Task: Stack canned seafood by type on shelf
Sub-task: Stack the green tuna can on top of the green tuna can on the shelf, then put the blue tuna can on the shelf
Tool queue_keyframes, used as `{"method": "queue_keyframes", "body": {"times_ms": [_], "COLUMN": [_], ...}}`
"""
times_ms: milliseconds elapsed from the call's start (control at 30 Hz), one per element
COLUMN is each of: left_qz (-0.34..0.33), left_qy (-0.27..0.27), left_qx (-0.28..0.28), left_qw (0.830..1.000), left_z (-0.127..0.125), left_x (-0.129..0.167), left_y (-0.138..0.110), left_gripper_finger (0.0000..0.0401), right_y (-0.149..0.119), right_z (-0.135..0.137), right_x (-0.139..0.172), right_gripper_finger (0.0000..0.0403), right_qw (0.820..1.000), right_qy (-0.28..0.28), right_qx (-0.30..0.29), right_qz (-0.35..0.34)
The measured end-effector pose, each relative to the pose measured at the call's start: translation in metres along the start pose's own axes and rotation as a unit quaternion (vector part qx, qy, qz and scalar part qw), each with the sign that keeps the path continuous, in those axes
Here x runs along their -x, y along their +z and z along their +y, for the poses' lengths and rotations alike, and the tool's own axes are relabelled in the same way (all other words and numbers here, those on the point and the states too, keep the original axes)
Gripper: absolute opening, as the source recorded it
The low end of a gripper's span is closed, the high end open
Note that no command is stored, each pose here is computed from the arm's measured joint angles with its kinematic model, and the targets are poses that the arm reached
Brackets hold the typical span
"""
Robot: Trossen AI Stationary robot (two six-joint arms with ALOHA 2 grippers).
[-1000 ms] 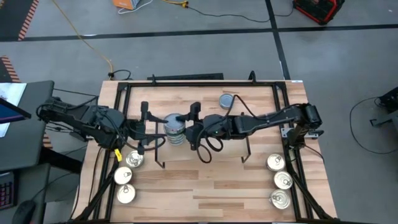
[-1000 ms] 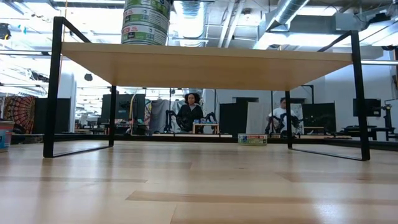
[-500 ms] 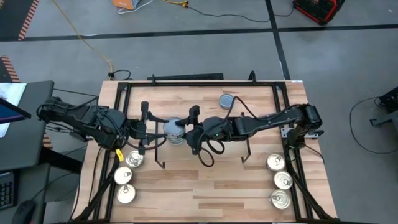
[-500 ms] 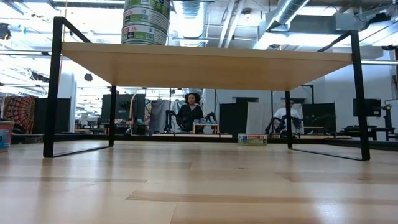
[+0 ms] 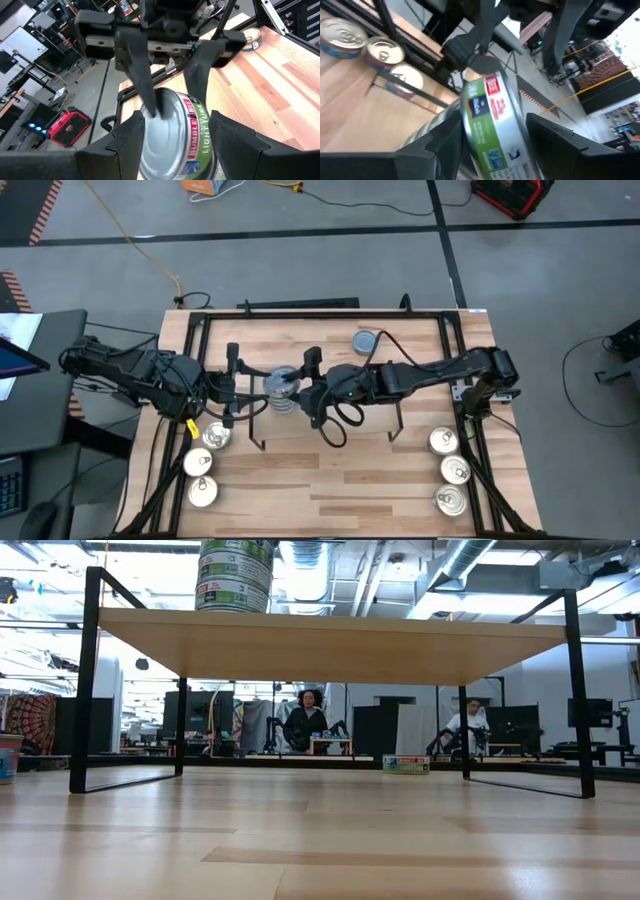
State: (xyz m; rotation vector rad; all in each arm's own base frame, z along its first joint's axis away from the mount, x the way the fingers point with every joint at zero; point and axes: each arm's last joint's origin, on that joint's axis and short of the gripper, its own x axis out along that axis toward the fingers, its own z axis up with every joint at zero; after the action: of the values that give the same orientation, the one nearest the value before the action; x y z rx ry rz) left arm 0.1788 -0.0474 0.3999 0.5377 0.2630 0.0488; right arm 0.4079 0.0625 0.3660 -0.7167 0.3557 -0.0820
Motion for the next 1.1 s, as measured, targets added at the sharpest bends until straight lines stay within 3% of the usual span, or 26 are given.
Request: {"method": "queue_keyframes", "body": {"times_ms": [533, 867, 967, 1100], "left_qz": [0.002, 0.003, 0.002, 0.01], "left_qy": [0.0, -0.001, 0.0, 0.027], "left_qx": [0.005, 0.01, 0.011, 0.012], "left_qw": [1.0, 1.0, 1.0, 1.0], "left_z": [0.0, 0.0, 0.0, 0.003], "left_x": [0.0, 0.0, 0.001, 0.004], "left_y": [0.0, -0.001, -0.001, -0.001], "left_gripper_finger": [0.021, 0.021, 0.021, 0.021], "right_y": [-0.002, 0.009, 0.014, 0.003], "right_z": [0.002, 0.012, 0.004, -0.01], "right_x": [-0.001, 0.012, 0.026, 0.032], "right_gripper_finger": [0.024, 0.0241, 0.024, 0.024], "right_qw": [1.0, 1.0, 1.0, 0.995], "right_qy": [0.009, 0.028, -0.006, -0.06], "right_qx": [-0.025, 0.0, 0.006, 0.014], "right_qz": [0.012, -0.009, 0.005, 0.08]}}
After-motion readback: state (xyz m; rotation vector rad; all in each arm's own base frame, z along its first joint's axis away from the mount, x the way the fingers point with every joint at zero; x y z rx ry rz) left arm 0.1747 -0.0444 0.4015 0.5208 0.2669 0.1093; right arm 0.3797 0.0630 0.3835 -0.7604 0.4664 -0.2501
